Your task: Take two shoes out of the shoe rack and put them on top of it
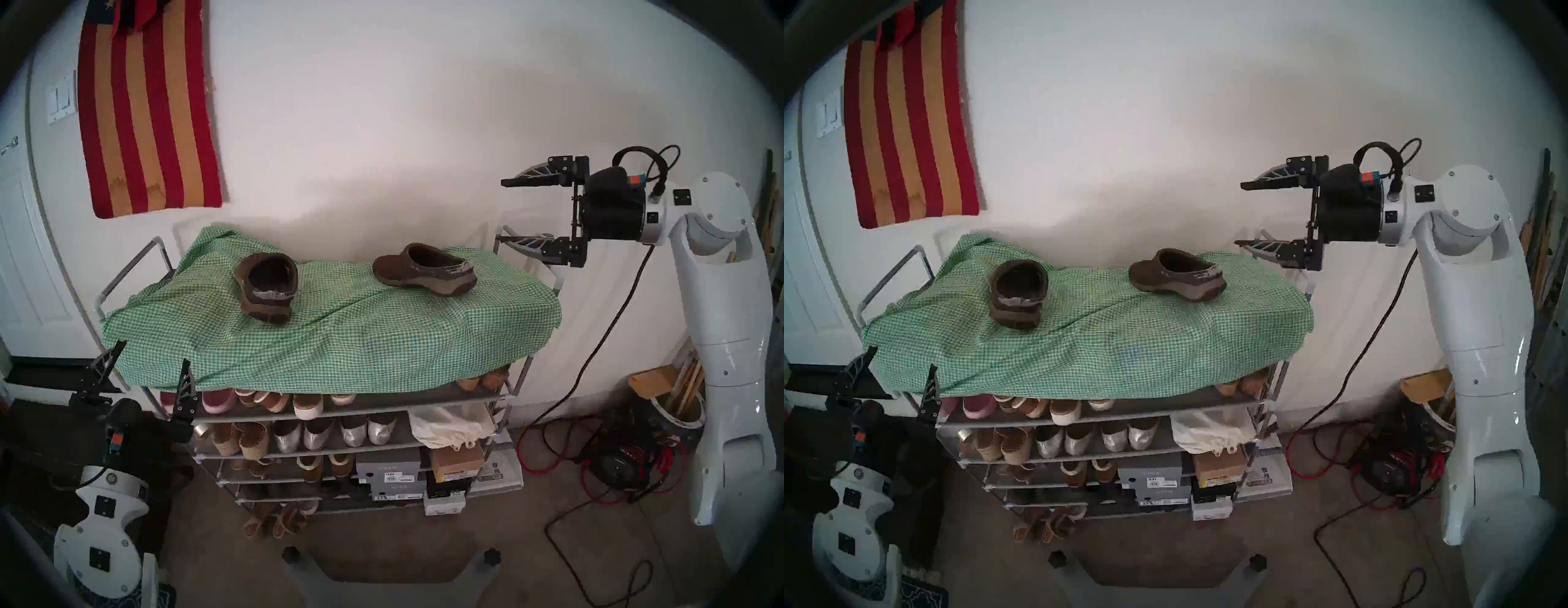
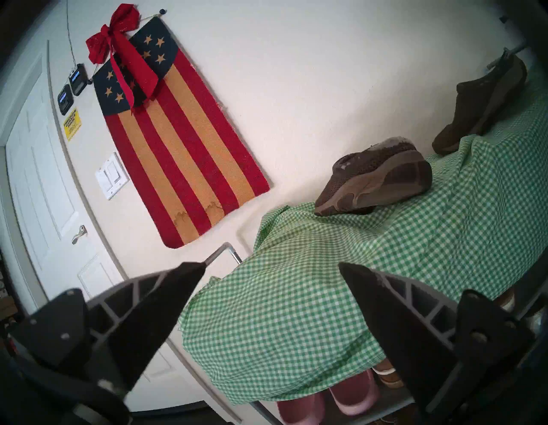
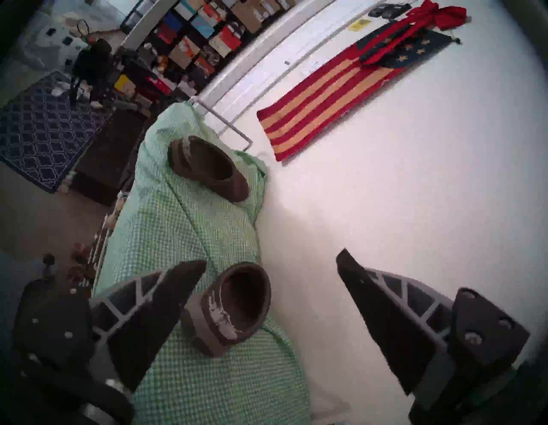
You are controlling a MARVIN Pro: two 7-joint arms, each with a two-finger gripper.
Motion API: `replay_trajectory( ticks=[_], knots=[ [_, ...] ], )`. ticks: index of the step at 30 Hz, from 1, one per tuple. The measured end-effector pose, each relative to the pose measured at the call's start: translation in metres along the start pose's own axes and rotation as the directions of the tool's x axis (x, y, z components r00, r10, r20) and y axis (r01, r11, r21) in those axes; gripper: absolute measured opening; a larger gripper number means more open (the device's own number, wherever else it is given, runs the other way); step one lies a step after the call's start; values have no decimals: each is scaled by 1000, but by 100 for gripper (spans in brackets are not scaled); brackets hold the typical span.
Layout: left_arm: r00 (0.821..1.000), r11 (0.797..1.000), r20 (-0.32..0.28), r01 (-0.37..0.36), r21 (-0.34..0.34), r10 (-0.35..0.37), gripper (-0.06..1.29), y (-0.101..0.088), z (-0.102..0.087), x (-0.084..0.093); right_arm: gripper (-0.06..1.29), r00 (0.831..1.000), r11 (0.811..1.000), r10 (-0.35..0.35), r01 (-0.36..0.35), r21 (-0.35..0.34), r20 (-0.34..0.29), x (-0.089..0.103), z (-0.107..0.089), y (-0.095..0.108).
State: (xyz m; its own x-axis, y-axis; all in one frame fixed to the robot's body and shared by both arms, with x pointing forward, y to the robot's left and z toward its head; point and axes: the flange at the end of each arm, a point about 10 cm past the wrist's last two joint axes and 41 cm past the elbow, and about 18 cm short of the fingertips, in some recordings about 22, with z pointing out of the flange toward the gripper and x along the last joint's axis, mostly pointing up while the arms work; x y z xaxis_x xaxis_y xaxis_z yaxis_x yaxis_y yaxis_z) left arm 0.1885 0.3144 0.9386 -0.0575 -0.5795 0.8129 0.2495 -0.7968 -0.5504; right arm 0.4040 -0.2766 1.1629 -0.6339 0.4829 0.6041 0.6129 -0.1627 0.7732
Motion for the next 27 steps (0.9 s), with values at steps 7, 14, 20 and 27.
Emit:
replay_trajectory(
  ticks=[7,14,20,27],
  knots=[
    [1000,1000,0,0,1,0,127,0,0,0,123,998,999,36,-37,-9,-56,8,-8,-17],
    [1000,1000,-1,1,1,-1,127,0,0,0,123,993,997,78,-78,12,-91,9,-9,-39],
    [1000,1000,-2,1,2,-1,127,0,0,0,123,985,990,141,-142,-2,-98,-2,-15,-54],
    [1000,1000,-2,2,3,-2,127,0,1,0,123,963,967,249,-252,-24,-101,-26,-20,-76]
  ],
)
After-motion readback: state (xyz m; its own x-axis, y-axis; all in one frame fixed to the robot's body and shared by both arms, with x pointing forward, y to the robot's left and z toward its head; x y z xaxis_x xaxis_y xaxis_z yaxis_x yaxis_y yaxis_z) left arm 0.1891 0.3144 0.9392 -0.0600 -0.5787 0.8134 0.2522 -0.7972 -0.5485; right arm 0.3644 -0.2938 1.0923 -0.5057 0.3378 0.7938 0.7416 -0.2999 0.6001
